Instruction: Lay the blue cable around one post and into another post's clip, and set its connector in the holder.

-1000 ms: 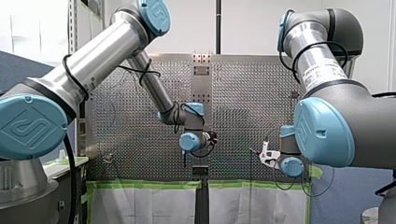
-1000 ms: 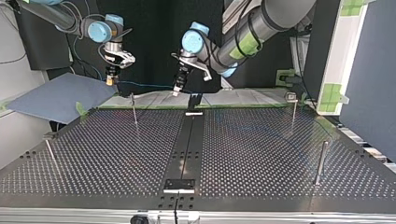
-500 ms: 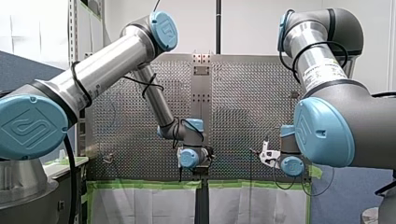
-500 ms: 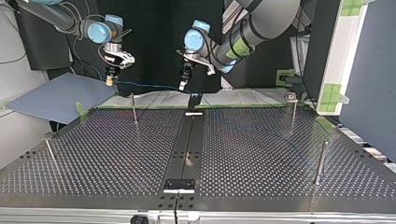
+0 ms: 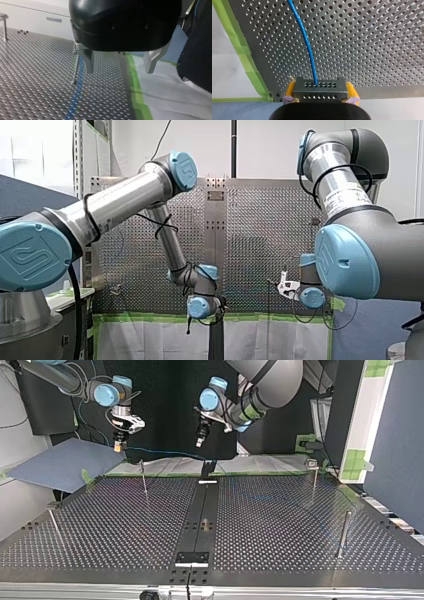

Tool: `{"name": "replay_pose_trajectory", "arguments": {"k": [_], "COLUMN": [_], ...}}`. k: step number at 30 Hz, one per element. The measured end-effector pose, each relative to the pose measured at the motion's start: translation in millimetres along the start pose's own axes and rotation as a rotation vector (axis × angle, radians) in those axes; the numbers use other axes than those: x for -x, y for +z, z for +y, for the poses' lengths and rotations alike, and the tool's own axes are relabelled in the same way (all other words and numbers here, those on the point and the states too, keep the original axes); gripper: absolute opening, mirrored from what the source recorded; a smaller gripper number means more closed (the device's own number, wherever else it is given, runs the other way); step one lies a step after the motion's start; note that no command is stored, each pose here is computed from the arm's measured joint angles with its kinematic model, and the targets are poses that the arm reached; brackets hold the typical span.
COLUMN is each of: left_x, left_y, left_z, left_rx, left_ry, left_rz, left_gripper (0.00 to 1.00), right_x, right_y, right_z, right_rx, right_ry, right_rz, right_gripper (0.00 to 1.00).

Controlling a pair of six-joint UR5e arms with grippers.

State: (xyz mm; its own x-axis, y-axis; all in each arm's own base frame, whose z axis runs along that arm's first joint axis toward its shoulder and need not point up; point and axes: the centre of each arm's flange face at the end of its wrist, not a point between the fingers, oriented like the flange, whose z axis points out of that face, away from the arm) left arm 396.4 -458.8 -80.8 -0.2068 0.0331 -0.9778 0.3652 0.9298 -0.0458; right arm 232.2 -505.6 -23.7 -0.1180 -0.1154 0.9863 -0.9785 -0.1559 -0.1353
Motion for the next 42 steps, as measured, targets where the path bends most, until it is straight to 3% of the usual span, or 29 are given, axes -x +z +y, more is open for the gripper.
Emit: {"name": "replay_pose_trajectory", "arguments": {"k": [11,15,21,34,42], "left_x": [-66,-68,-46,21,34], "left_y": [-20,-27,-25,-15,-10], "left_z": [14.1,14.0,9.8,-5.4,-7.4], "left_rx": [0.038,0.039,0.036,0.024,0.015], "left_ry": [0.019,0.024,0.019,-0.008,-0.018], "left_rz": [0.109,0.124,0.105,0.011,-0.02], "left_gripper": [0.99,0.99,0.99,0.99,0.99], "right_x": [1,1,1,1,2], "right_y": [-0.6,-0.6,-0.9,-1.2,-1.9], "right_z": [0.1,0.1,-0.5,-0.5,-0.4], "right_rx": [0.001,0.001,0.0,0.001,0.002], "right_ry": [-0.005,-0.006,-0.006,-0.011,-0.016], "right_rz": [-0.006,-0.006,-0.007,-0.01,-0.017], "right_gripper": [0.0,0.0,0.0,0.0,0.0]}}
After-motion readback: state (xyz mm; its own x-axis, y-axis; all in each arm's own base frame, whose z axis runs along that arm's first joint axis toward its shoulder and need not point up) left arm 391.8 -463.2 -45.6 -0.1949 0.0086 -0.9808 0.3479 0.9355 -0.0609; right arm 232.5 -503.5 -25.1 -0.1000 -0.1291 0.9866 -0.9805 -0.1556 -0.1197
